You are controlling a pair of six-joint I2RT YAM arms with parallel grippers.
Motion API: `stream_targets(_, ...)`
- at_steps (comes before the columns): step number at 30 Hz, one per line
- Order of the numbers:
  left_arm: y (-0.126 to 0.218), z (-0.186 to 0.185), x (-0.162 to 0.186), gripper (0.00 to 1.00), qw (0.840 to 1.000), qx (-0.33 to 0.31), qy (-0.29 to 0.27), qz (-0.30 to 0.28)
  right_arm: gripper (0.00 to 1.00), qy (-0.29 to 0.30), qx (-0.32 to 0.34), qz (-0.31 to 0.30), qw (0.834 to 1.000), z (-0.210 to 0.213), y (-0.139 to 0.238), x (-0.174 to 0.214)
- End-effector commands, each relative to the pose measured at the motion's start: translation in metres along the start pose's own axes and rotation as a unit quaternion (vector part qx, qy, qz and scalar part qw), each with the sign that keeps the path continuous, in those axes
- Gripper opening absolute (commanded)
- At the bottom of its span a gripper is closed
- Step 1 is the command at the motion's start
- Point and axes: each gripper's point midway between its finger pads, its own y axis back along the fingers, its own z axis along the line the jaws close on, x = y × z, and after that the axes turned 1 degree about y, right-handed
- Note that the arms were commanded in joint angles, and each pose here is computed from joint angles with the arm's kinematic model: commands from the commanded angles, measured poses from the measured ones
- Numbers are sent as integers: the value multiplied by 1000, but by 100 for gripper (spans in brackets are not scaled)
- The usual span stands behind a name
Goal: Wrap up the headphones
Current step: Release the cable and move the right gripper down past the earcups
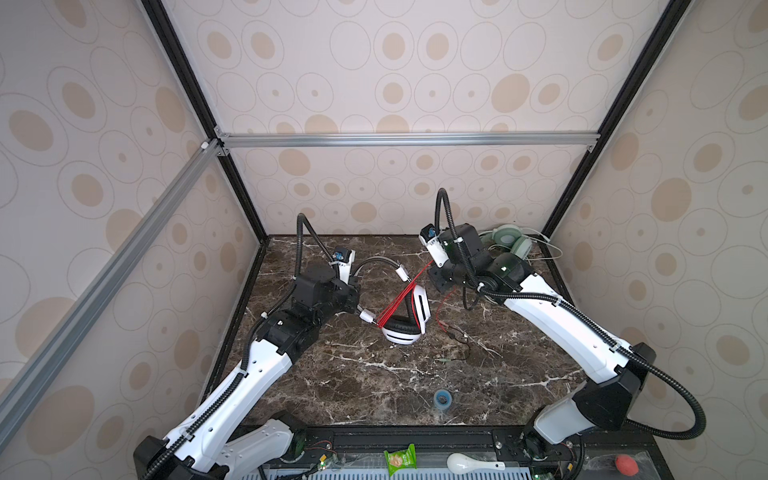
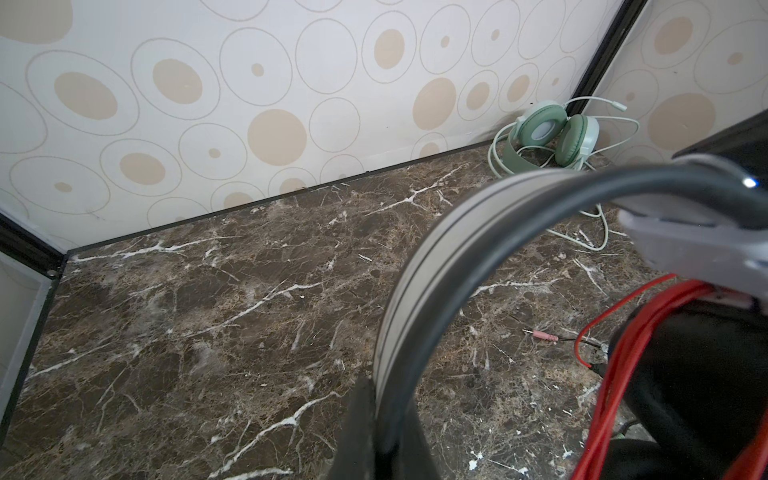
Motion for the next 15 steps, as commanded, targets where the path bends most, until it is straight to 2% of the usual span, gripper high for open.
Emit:
stream_targets(1,15,-14,-31,0,999,37,8,-32,4,-46,34,-35,998,-26,6,-9)
stream_targets(7,19,-16,-48,0,998,43,21,-37,10,-104,-7,-70,992,-34,0,-6)
stream_targets(10,20,-19,-61,0,997,50,37,-38,15,-134,-54,-92,985,-34,-4,-7)
stream_targets(12,20,-25,-69,0,996,65,44,-38,20,-135,-81,-112,981,-28,-7,-9)
stream_targets(15,21,-31,-82,0,995,80,53,-37,21,-135,-141,-138,971,-10,-15,-11)
